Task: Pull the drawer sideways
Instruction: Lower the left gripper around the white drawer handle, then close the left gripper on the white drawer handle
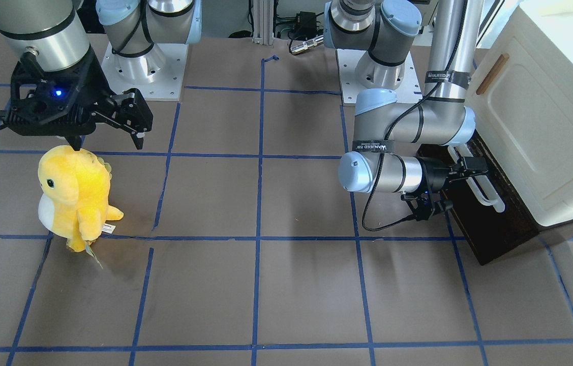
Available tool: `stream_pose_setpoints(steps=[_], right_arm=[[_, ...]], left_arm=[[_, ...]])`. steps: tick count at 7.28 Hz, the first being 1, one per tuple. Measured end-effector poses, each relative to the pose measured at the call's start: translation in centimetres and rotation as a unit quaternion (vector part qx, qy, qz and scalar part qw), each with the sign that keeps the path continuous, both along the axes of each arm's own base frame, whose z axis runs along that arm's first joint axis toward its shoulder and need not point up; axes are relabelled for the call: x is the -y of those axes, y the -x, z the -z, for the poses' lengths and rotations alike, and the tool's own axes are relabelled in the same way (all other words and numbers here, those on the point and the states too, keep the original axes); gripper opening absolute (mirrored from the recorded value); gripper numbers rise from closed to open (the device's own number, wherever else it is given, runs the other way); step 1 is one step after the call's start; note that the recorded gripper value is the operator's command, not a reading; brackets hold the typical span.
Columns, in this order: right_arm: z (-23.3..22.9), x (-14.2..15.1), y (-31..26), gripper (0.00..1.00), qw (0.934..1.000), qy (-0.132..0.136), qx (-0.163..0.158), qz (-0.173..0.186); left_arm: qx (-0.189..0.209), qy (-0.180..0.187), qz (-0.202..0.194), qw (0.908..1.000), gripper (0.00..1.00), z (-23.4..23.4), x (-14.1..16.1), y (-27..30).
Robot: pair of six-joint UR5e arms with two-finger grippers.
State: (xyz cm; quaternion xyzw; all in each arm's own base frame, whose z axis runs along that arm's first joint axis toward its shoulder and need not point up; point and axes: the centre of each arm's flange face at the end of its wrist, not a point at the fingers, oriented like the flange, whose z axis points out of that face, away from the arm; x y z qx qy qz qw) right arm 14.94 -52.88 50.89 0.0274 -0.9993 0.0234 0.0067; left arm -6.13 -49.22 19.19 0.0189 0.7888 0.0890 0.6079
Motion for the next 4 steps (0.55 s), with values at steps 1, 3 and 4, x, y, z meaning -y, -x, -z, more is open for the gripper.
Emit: stream_pose_setpoints(steps=[1, 3, 4], right_arm=[[0.00, 0.00, 0.00, 1.00, 1.0000, 0.000, 0.000, 0.000], [0.00, 0.00, 0.00, 1.00, 1.0000, 0.000, 0.000, 0.000], [0.00, 0.00, 0.00, 1.00, 1.0000, 0.000, 0.000, 0.000]], left_arm=[[0.000, -0.001, 0.001, 1.0000, 0.80, 0.00, -0.01, 0.10], [0.000, -0.001, 0.004, 1.0000, 0.71, -0.01, -0.02, 0.35], [0.000, 0.000, 0.004, 1.0000, 0.65, 0.01, 0.00, 0.40]])
